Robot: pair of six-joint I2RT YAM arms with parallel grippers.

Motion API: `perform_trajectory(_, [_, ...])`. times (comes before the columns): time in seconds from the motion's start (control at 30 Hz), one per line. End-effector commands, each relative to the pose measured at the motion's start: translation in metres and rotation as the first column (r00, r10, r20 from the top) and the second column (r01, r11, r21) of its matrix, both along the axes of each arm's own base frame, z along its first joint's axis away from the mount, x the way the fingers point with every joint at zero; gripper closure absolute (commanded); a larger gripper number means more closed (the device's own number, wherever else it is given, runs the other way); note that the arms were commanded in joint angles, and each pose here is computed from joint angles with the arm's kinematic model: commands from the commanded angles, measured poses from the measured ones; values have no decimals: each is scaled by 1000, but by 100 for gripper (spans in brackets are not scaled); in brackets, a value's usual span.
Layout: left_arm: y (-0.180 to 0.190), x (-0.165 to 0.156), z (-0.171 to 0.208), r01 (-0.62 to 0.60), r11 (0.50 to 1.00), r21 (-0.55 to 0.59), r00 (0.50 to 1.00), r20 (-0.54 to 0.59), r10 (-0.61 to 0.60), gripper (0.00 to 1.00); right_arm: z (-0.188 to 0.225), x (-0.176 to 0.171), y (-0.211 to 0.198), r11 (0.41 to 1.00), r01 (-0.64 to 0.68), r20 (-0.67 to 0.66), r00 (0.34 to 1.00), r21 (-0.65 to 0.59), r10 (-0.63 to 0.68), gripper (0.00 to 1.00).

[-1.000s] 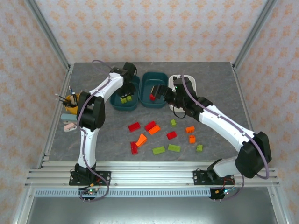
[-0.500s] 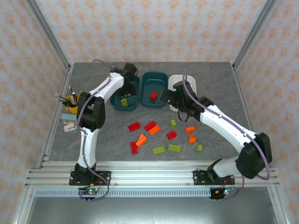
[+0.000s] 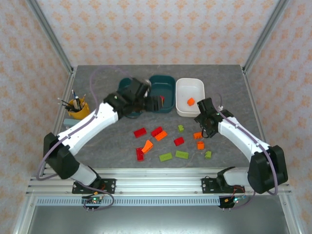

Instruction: Sort the legos into containers by color

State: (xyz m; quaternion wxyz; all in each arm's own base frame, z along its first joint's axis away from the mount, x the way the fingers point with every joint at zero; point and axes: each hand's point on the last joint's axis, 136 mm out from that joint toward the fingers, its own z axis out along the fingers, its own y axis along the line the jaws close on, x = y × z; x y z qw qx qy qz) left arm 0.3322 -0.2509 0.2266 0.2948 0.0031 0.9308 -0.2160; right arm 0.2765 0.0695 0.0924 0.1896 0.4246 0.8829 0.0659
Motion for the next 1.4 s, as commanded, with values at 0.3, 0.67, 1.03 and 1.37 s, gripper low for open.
perform_trajectory(0.3, [-10,-47,-22,64,998,-24,998,26,-64,23,-56,-10,8,970,182,-126,979,159,-162,40])
perform_trajectory(0.67, [-14,-45,-18,67,997,-44,997,35,-66,23,-77,-4,22,954,201,-173,971,224,-164,61])
perform_trajectory(1.03, [-8,-38,7,17,998,-61,997,82,-12,23,7,31,11,998,1,50,999,71,-5,81])
perform_trajectory(1.37, [6,-16,26,-83,987,-135,991,91,96,23,37,125,60,939,-344,106,934,-5,342,81])
